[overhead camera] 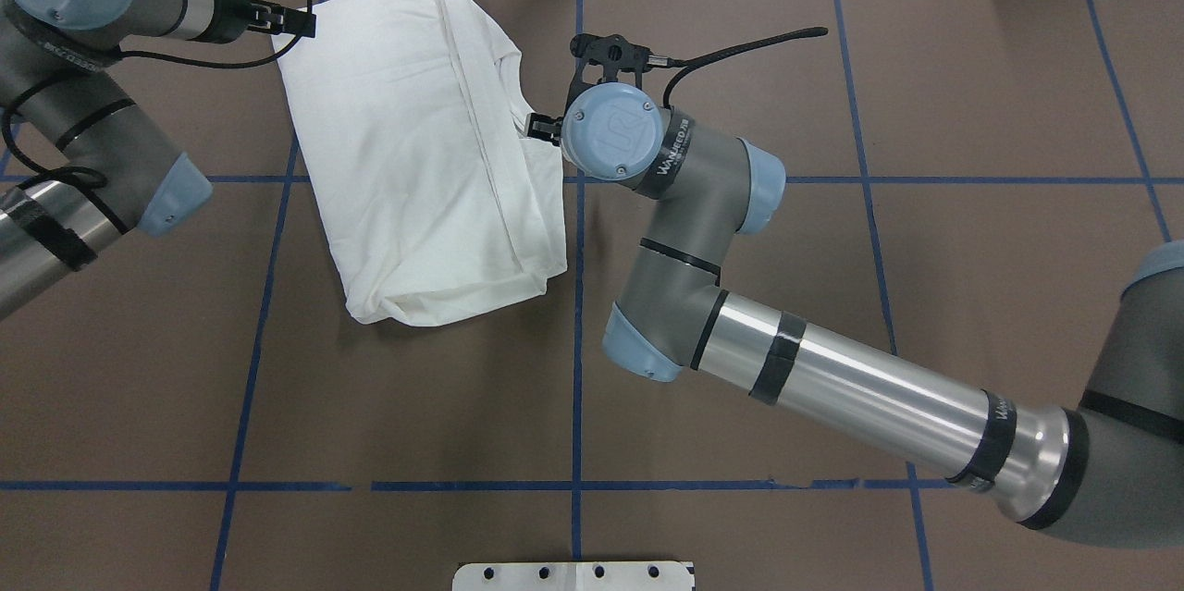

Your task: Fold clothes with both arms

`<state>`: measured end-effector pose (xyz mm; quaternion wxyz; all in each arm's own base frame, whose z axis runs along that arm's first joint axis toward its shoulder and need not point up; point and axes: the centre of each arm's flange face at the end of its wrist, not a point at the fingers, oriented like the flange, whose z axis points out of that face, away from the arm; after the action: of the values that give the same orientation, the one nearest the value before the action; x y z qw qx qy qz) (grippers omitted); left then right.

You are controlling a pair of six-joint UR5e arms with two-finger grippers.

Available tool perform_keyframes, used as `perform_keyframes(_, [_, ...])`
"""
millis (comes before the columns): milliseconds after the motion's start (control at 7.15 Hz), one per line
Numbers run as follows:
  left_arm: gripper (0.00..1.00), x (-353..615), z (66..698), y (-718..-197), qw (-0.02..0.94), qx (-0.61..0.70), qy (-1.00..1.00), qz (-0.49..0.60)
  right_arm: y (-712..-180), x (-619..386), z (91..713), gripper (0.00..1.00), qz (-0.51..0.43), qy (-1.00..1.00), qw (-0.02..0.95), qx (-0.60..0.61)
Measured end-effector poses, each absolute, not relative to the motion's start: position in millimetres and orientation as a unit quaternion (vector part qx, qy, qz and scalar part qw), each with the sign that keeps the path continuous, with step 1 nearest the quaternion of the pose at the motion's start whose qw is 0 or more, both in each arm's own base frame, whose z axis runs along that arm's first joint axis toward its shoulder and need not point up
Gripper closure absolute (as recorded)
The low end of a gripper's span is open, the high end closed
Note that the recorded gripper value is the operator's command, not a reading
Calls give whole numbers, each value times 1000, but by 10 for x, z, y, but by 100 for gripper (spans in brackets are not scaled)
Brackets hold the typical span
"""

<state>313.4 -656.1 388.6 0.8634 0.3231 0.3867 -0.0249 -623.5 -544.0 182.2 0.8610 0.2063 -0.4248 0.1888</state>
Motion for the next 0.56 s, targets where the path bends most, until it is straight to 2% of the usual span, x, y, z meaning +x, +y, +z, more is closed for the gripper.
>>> perform_keyframes(560, [0, 3119, 3907, -6493, 862, 323, 390, -23, -5445, -6799, 1860, 38, 189, -403, 868, 220])
